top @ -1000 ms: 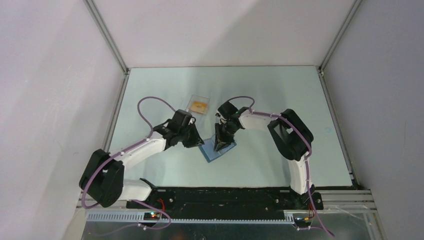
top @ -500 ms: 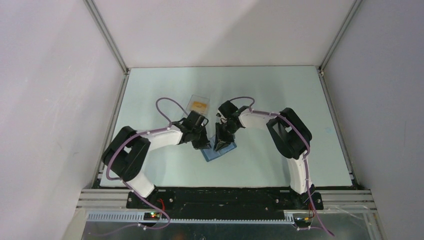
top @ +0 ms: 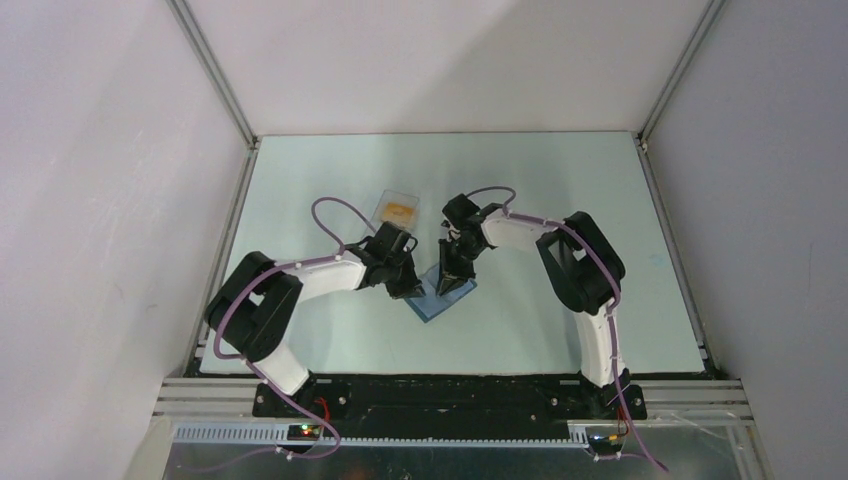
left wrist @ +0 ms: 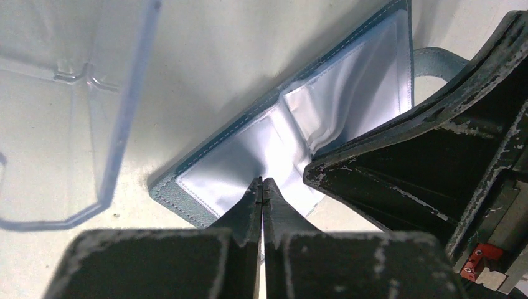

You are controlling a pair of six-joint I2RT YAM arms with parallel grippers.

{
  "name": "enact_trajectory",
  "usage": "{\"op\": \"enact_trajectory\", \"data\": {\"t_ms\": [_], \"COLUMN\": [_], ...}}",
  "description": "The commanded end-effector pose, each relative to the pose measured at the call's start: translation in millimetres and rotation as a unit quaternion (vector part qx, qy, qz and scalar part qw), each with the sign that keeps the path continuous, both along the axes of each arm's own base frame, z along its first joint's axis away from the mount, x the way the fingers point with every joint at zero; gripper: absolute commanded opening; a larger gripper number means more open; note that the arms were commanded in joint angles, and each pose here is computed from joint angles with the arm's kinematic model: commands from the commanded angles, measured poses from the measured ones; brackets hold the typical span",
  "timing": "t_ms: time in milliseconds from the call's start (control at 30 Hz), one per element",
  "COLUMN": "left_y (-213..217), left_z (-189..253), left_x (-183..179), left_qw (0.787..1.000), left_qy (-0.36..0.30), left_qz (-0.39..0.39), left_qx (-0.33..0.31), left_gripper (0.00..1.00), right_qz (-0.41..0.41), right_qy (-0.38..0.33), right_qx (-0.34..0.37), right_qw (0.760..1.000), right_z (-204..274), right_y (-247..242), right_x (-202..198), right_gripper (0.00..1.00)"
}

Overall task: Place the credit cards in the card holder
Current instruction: Open the card holder at the center of the board.

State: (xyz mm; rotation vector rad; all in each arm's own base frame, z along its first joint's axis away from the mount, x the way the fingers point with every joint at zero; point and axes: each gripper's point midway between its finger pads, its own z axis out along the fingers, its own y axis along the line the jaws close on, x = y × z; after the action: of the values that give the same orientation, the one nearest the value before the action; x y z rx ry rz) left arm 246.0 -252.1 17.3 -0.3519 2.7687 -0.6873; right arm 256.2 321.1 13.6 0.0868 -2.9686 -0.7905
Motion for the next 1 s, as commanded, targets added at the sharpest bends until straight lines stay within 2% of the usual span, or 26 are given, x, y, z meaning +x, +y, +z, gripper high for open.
{"op": "enact_trajectory", "data": {"t_ms": [0,233,367,500,633,800,967], "left_y": [29,22,15,13,14,19,19], "left_z": [-27,-16,-16,-8,11,17,11], "left_x": [-22,-18,-26,-27,-22,-21,-22], "left_qw": [0.996,0.997,0.995,0.995,0.994,0.993,0.993], "left_qy": [0.049,0.029,0.031,0.011,-0.028,-0.042,-0.031], "left_qz": [0.011,-0.027,-0.066,-0.080,-0.086,-0.084,-0.087], "left_qx": [0.067,0.062,0.065,0.066,0.061,0.066,0.071], "left_gripper": [0.00,0.00,0.00,0.00,0.06,0.21,0.22], "right_qz": [0.011,0.024,0.019,0.023,0.035,0.044,0.050], "right_qy": [-0.004,0.047,0.098,0.118,0.131,0.092,0.001], "right_qx": [-0.224,-0.229,-0.165,-0.116,-0.051,0.005,0.028], "right_qw": [0.975,0.972,0.981,0.986,0.989,0.995,0.998], "right_z": [-78,-89,-82,-72,-60,-39,5], "right_y": [-96,-109,-97,-78,-45,-18,-13], "right_x": [-1,-36,-71,-93,-105,-88,-51], "right_gripper": [0.16,0.12,0.12,0.12,0.12,0.15,0.22]}}
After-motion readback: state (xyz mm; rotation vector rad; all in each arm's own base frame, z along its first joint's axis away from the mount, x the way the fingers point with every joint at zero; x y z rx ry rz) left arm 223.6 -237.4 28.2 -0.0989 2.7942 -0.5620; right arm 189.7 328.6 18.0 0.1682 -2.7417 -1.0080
